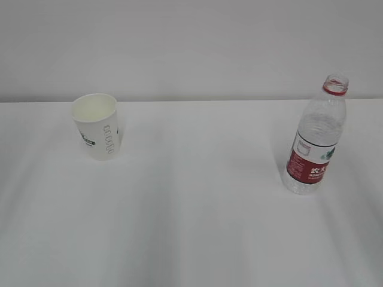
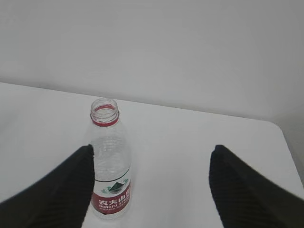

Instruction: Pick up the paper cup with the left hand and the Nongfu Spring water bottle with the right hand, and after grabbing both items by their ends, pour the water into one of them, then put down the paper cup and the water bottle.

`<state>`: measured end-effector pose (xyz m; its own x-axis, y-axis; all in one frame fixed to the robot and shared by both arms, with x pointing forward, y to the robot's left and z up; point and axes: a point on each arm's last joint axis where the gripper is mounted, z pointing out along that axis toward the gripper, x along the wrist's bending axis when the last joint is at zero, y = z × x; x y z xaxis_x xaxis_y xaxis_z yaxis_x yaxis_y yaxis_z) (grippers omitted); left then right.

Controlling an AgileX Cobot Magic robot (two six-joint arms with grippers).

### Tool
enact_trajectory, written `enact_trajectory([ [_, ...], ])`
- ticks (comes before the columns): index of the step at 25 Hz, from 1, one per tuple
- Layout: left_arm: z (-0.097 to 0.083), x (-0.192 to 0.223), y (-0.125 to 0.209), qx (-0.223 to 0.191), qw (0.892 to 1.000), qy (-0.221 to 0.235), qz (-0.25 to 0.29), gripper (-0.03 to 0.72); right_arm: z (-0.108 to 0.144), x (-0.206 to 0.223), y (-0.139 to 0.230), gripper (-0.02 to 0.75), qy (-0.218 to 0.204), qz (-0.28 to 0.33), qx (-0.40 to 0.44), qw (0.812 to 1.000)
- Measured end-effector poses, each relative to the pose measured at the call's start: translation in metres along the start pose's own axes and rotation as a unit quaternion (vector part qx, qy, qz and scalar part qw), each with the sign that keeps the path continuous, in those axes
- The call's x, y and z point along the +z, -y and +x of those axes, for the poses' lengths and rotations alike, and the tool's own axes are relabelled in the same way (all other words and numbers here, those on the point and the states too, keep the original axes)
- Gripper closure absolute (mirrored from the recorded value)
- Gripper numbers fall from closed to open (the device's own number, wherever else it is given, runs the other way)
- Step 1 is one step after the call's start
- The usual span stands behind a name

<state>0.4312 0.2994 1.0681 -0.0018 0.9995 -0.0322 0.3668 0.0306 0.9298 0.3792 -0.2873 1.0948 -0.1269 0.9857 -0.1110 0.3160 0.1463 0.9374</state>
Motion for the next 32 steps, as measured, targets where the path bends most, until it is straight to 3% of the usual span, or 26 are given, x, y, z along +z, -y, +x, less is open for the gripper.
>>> enact_trajectory([
  [11, 0.001, 0.044, 0.021, 0.0, 0.998, -0.002, 0.061, 0.13, -0.001, 0.053, 0.013, 0.17, 0.006, 0.013, 0.0, 1.0],
  [22, 0.002, 0.045, 0.06, -0.018, 1.0, -0.004, 0.008, 0.148, 0.005, 0.06, 0.042, 0.17, 0.01, -0.037, 0.005, 0.999],
  [32, -0.027, 0.055, 0.102, 0.0, 0.998, 0.053, 0.036, 0.15, 0.015, 0.077, 0.062, 0.17, -0.014, -0.007, 0.043, 0.999],
])
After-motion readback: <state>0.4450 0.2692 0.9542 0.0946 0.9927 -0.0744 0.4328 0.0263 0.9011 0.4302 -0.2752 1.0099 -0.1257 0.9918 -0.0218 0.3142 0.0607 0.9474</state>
